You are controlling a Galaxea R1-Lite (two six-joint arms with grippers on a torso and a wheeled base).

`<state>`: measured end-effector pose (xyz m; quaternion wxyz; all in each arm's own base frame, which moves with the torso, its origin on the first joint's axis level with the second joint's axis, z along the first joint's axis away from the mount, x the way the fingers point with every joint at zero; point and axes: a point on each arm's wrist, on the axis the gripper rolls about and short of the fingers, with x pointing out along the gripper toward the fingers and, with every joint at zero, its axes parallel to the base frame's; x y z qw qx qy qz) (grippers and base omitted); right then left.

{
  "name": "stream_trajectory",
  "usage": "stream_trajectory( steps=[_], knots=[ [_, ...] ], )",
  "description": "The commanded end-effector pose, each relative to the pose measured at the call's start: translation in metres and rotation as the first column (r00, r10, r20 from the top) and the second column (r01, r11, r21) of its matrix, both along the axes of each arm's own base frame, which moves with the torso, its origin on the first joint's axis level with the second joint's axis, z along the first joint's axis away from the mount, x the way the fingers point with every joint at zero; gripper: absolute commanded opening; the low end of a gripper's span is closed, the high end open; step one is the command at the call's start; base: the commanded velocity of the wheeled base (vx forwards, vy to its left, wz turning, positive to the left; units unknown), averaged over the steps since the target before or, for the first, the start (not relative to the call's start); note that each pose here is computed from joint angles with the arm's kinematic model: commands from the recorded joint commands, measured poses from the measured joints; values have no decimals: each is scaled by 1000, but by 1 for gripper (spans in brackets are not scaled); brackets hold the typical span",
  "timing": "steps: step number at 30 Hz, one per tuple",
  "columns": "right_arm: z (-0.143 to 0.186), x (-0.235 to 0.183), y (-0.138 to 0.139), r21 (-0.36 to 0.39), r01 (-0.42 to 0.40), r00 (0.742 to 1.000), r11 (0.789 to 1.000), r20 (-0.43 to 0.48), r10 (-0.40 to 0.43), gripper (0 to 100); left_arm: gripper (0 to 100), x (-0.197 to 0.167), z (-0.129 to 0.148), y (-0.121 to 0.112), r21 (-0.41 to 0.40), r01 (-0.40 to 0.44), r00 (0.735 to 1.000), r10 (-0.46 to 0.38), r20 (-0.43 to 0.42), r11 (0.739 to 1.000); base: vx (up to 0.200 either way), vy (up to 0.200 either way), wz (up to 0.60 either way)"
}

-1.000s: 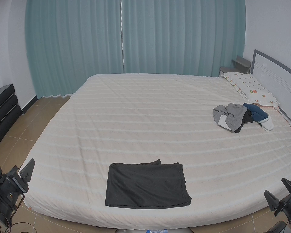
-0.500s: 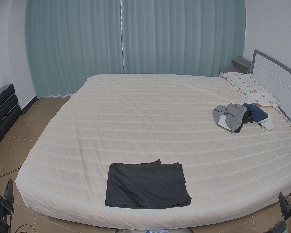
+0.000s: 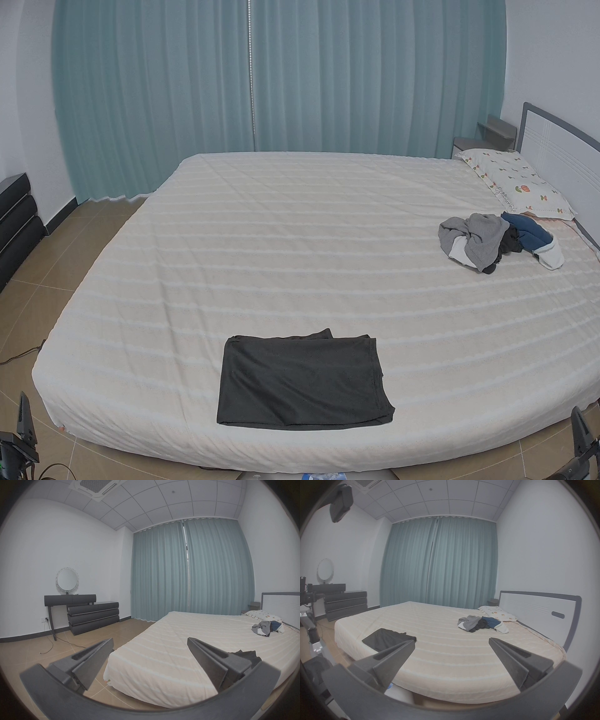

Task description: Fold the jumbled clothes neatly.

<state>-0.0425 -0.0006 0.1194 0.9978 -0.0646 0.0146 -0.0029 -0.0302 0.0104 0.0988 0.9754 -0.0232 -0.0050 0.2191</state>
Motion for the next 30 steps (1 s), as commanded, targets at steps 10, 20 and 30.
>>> stream_trajectory(
  steps=[10,20,30],
  knots=[
    [-34,15,1,-6,-22,1000,1000,15,22,100,100,6,-18,-3,8,101,993,-101,52,995,0,0,0],
    [-38,19,1,8,-28,996,1000,88,27,100,100,7,-17,-7,20,307,950,-308,55,951,0,0,0],
    [-44,19,1,114,-21,1000,993,13,20,100,100,7,-23,-11,45,448,894,-448,-23,893,0,0,0]
  ],
)
